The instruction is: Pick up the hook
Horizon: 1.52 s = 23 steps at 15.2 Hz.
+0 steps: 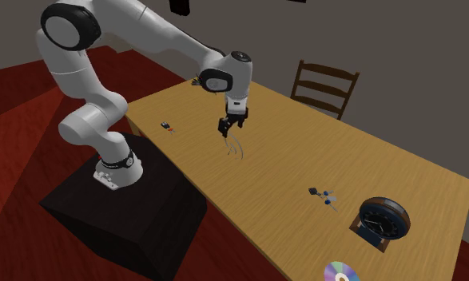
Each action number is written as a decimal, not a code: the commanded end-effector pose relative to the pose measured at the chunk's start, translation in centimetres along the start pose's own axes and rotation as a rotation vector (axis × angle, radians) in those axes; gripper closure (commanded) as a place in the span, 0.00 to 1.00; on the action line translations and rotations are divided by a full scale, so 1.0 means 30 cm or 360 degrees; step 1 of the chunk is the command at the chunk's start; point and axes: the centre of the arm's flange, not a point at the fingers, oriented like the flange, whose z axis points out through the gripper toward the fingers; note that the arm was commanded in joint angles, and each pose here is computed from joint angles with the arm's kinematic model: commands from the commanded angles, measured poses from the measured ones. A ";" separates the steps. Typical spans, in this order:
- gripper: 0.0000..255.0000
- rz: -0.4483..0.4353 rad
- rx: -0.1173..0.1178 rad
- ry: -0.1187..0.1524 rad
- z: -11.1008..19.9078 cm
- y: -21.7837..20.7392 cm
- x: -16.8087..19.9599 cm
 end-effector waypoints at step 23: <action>1.00 0.0030 0.0006 0.0006 0.084 -0.026 0.026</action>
